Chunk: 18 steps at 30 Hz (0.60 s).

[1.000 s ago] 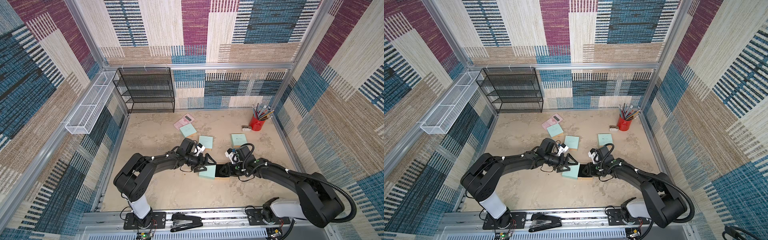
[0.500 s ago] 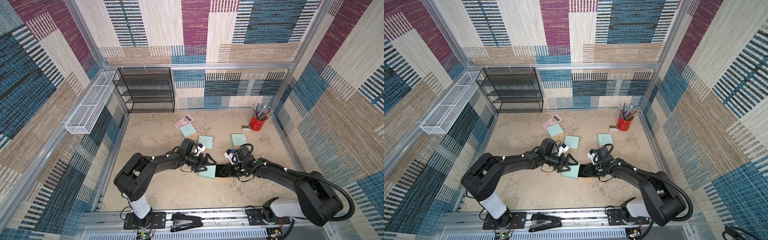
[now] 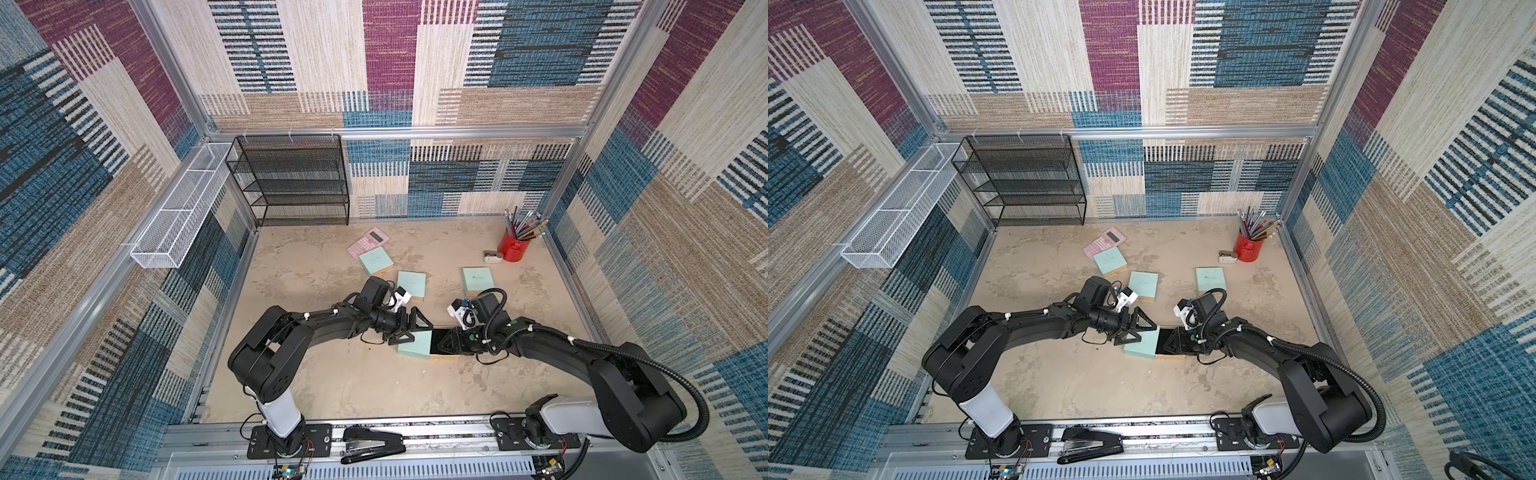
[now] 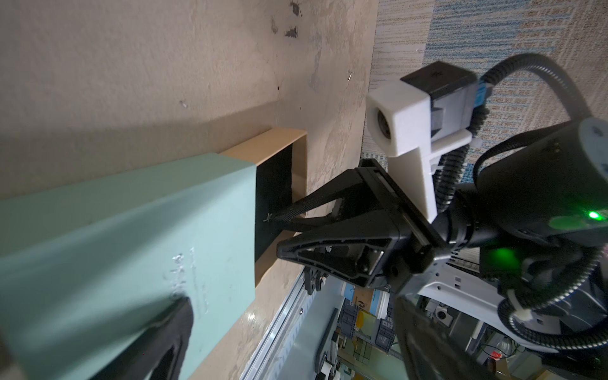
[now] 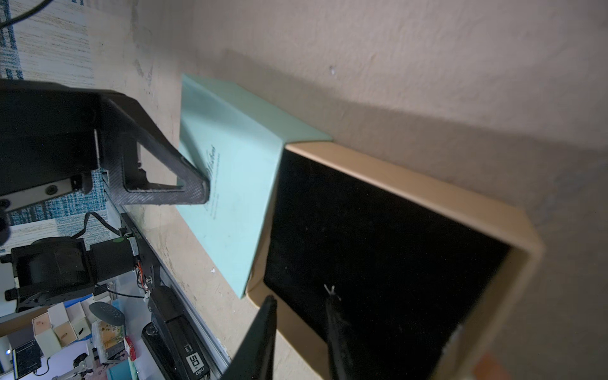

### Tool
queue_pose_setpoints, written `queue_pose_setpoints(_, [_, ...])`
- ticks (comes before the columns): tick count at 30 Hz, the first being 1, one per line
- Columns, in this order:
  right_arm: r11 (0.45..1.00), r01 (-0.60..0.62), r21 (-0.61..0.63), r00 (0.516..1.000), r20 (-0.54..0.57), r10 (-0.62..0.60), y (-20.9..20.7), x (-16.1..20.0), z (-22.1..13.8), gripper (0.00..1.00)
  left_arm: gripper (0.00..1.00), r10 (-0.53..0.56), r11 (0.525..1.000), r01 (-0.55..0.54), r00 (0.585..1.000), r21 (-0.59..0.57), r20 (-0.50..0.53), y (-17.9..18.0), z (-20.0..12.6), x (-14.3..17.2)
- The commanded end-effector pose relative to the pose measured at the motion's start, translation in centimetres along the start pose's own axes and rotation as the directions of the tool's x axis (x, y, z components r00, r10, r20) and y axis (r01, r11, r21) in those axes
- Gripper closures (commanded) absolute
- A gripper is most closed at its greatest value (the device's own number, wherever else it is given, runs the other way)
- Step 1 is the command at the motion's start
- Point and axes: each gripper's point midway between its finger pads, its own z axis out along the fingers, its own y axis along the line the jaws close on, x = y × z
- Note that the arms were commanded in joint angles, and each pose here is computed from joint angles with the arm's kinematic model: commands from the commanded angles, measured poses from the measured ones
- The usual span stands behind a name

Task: Take out the earrings from the drawer-style jewelry box
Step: Pick up the earring from the drawer.

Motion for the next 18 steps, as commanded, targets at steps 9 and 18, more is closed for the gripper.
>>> queue_pose_setpoints(9, [0.998, 0.025, 0.051, 0.997, 0.074, -0.028, 0.3, -1.7, -1.2, 0.73, 0.05, -0.003, 1.000, 0.003, 1.000, -0.021, -0.007, 0.6, 0.1, 0.3])
queue_pose_setpoints(18, [0.998, 0.000, 0.064, 0.999, 0.038, -0.003, -0.7, -0.9, -0.3, 0.68, 0.05, -0.004, 1.000, 0.004, 1.000, -0.022, -0.006, 0.6, 0.1, 0.2])
